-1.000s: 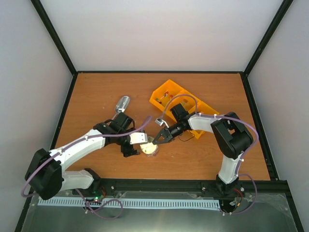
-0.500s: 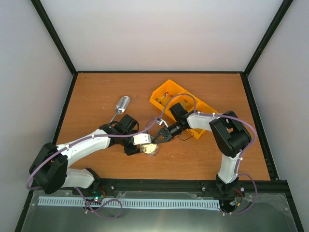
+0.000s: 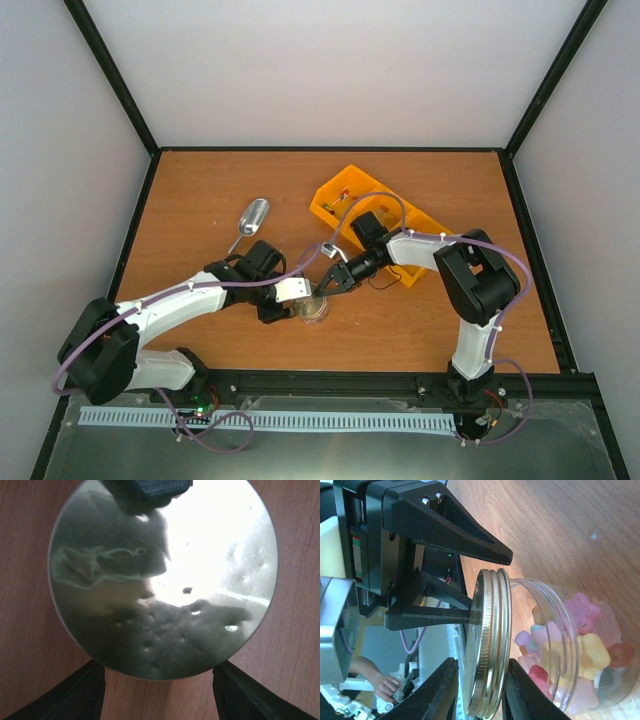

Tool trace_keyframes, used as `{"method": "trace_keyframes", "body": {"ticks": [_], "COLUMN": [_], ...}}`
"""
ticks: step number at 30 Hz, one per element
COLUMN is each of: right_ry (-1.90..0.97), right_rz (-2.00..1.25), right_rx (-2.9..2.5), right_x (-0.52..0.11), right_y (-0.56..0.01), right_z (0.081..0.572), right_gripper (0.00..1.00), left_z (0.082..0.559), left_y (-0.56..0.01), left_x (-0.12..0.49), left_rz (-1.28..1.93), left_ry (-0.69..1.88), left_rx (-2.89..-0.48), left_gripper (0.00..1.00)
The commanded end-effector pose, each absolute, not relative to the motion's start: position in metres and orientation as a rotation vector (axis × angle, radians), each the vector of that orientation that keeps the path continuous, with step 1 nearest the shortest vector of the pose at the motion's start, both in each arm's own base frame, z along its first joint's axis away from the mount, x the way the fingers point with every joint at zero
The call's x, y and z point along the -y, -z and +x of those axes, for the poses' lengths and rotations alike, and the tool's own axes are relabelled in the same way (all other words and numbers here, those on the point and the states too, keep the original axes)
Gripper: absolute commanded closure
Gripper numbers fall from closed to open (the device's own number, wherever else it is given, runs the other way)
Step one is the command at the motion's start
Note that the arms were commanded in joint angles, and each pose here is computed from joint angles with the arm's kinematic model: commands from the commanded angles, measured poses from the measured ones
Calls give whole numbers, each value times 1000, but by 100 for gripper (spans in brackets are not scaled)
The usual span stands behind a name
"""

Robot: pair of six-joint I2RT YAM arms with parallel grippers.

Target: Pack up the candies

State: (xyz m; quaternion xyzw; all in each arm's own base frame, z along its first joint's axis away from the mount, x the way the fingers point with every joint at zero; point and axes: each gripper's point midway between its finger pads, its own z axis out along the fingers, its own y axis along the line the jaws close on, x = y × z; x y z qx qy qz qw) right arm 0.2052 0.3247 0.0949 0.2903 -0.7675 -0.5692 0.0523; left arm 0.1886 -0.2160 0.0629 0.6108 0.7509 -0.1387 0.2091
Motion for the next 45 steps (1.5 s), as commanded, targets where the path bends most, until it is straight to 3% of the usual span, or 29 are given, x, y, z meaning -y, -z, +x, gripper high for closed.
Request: {"method": "trace_keyframes", "body": {"ticks": [1, 12, 27, 31, 36, 41, 45], "right_ry": [1726, 1668, 1459, 1372, 1405, 1374, 1321], "right_rz": [938, 1034, 1169, 1219, 1225, 1227, 1213], "right_rx": [2366, 2460, 2681, 2740, 2651, 2597, 2585], "right_x": [-329, -327, -316, -307, -308, -310, -305], "right_y": [-101, -112, -113, -104, -94, -79, -62], "right_z": [212, 221, 241, 242, 227, 217, 214], "right_gripper": [72, 55, 51, 37, 44, 42, 50], "left_z": [191, 193, 192, 192, 194, 193, 193], "left_y": [-73, -75, -75, -77, -79, -77, -76], "left_x": [227, 231, 231, 232, 234, 234, 233], "left_rz": [1643, 1627, 1620, 1616, 1615, 1619, 1623], "left_ry": [431, 453, 463, 468, 469, 474, 471], "left_rx": [-2064, -2076, -2083, -2082, -2076, -2083, -2085], "left_gripper": [40, 44, 46, 46, 46, 47, 47]}}
